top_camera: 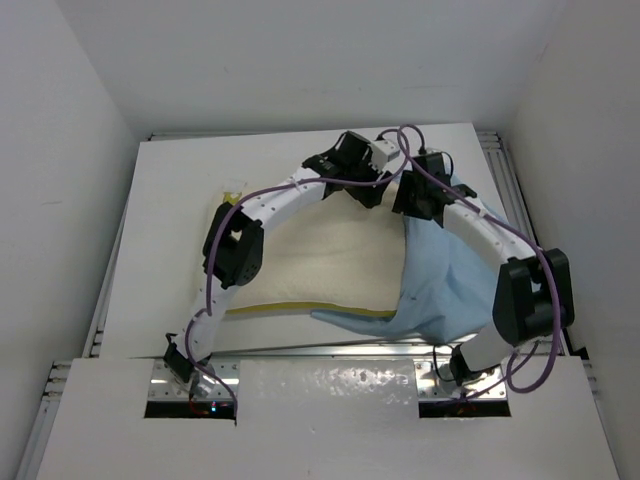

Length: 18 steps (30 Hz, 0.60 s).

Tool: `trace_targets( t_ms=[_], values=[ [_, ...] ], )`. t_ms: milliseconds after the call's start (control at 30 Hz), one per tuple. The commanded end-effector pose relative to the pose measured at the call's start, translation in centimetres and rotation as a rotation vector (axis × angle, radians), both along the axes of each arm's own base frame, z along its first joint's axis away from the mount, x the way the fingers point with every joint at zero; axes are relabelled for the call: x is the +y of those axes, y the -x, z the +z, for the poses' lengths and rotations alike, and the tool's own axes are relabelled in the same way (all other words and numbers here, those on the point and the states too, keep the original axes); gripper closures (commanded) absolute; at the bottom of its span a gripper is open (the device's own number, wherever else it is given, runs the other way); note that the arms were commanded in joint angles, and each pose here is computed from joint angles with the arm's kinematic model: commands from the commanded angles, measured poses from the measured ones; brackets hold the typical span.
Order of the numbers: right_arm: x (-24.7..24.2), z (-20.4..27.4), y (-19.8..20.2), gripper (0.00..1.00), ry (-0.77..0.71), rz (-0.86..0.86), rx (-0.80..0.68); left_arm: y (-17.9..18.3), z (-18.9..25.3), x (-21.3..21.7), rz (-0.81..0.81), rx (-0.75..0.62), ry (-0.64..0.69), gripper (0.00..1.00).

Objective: Put the pillow into the pillowcase

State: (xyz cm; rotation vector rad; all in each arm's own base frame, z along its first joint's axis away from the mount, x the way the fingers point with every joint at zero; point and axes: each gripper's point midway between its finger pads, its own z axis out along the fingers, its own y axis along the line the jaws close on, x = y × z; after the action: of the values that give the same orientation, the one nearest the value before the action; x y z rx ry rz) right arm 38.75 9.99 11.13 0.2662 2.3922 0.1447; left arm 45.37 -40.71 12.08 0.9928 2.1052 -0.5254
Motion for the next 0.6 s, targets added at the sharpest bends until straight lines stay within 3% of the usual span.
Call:
trace_targets(
  t_ms=[0,167,367,567],
  values=[
    [-0.6,1.7,-3.6,0.51,0.0,-0.014,-0.071,0.3,5.1,-1.5,-0.069,-0.09,0.03,0.33],
    [-1.4,2.2,-5.9,0.53,0.014,-0.028,-0.073,-0.8,7.1,1.6,-0.087,-0.144,-0.057,0.24],
    [-1.8,0.9,-6.1,0.58,0.029,-0.034,-0.041,-2.0,0.9,6.9,-0.108,-0.105,-0.212,0.24],
    [-1.6,-0.6,-7.0,0.59,0.037,-0.028,0.008,-3.6,-2.3,7.5,-0.106,-0.054,-0.21,0.23]
  ],
)
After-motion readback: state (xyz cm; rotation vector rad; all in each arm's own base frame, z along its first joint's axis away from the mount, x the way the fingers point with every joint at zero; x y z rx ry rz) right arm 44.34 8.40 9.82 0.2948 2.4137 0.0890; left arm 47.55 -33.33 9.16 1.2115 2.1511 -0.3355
